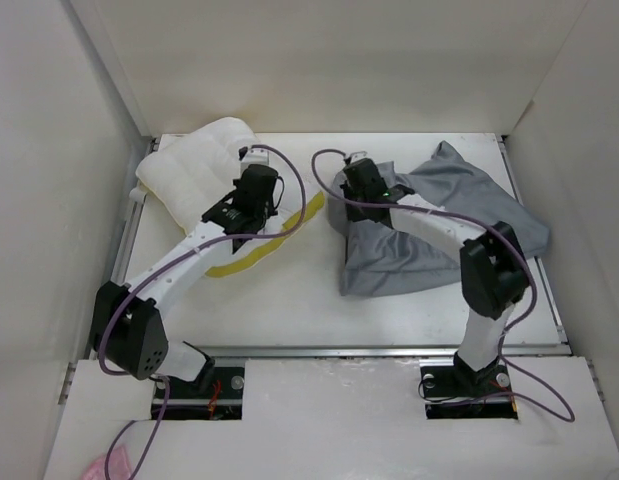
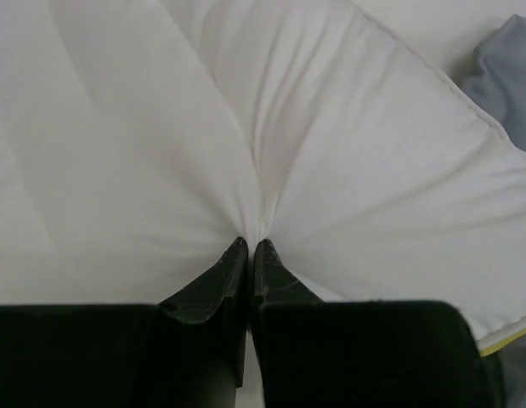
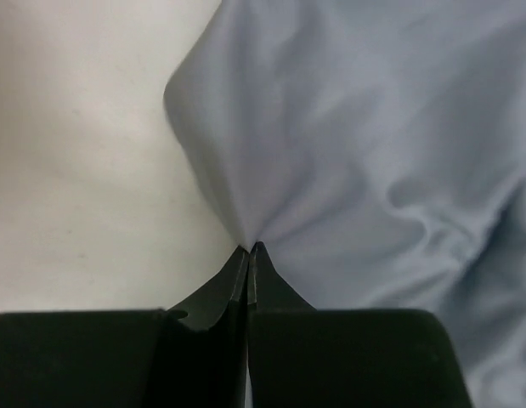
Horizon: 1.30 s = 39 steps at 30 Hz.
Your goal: Put the pillow into the pillowcase
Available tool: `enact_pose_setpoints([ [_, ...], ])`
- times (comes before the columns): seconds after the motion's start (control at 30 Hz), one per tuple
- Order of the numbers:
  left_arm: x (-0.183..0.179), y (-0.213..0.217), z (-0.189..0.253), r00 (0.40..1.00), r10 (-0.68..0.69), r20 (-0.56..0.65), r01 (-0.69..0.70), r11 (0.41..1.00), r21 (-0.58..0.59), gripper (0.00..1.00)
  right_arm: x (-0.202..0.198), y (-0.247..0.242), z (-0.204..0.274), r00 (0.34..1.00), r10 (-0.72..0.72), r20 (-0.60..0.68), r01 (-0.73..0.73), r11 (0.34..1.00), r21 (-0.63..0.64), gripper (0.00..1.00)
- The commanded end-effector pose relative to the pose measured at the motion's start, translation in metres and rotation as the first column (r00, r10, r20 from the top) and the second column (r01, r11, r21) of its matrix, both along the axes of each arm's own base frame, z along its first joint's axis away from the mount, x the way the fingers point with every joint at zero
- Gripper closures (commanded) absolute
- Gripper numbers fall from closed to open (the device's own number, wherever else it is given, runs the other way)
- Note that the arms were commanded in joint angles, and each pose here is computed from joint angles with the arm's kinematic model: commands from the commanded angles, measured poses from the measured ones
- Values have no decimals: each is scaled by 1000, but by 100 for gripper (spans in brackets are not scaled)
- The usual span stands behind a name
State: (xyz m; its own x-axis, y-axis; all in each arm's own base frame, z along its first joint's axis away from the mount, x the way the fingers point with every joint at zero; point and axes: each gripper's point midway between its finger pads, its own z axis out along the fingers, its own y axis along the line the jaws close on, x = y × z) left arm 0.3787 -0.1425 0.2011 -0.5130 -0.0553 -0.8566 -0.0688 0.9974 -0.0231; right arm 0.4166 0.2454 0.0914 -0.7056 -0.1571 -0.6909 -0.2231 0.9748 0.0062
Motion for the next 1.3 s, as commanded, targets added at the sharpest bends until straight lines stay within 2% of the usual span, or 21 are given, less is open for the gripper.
enact_pose_setpoints([
  [0.0,3,-23,30,988,-88,129,100,991,-89,100,1,-15,75,997,14,82,-21,996,89,100],
  [0.03,2,-27,32,985,-108,137,119,990,-79,100,-3,-16,89,994,28,102,-38,994,102,100],
  [0.33,-14,-90,10,954,-283,101,289,956,-45,100,-17,-18,118,987,111,113,-127,981,147,99],
  [0.47,-10,-94,-5,967,-248,67,250,968,-28,100,-13,-22,141,981,125,147,-151,971,185,99],
  [0.57,-9,-102,-28,969,-246,-1,246,969,-15,100,-21,-26,171,969,142,201,-185,959,214,99],
  [0.73,2,-99,-44,986,-162,-40,163,986,41,100,-35,-31,201,953,159,258,-223,945,240,99],
  [0.8,6,-109,-39,985,-171,-28,172,985,33,100,-40,-23,201,948,196,252,-262,929,262,98],
  [0.87,4,-128,-37,971,-236,-27,237,971,29,100,-43,-18,202,940,231,251,-297,916,271,98],
  [1.0,9,-166,-10,946,-320,46,321,947,-24,100,-44,-12,196,936,266,231,-326,904,278,97],
  [1.07,16,-175,3,947,-310,79,315,947,-56,100,-51,-7,195,930,297,217,-353,888,296,97],
  [1.1,23,-178,2,960,-269,83,275,958,-82,100,-52,-5,195,923,316,219,-371,880,298,97],
  [1.17,40,-184,27,972,-189,139,208,969,-135,100,-58,0,185,917,347,197,-394,863,316,96],
  [1.2,49,-183,20,980,-154,127,171,975,-140,100,-60,1,187,911,355,208,-407,854,323,96],
  [1.27,60,-190,33,984,-82,157,116,969,-219,100,-64,3,185,906,368,208,-419,845,332,96],
])
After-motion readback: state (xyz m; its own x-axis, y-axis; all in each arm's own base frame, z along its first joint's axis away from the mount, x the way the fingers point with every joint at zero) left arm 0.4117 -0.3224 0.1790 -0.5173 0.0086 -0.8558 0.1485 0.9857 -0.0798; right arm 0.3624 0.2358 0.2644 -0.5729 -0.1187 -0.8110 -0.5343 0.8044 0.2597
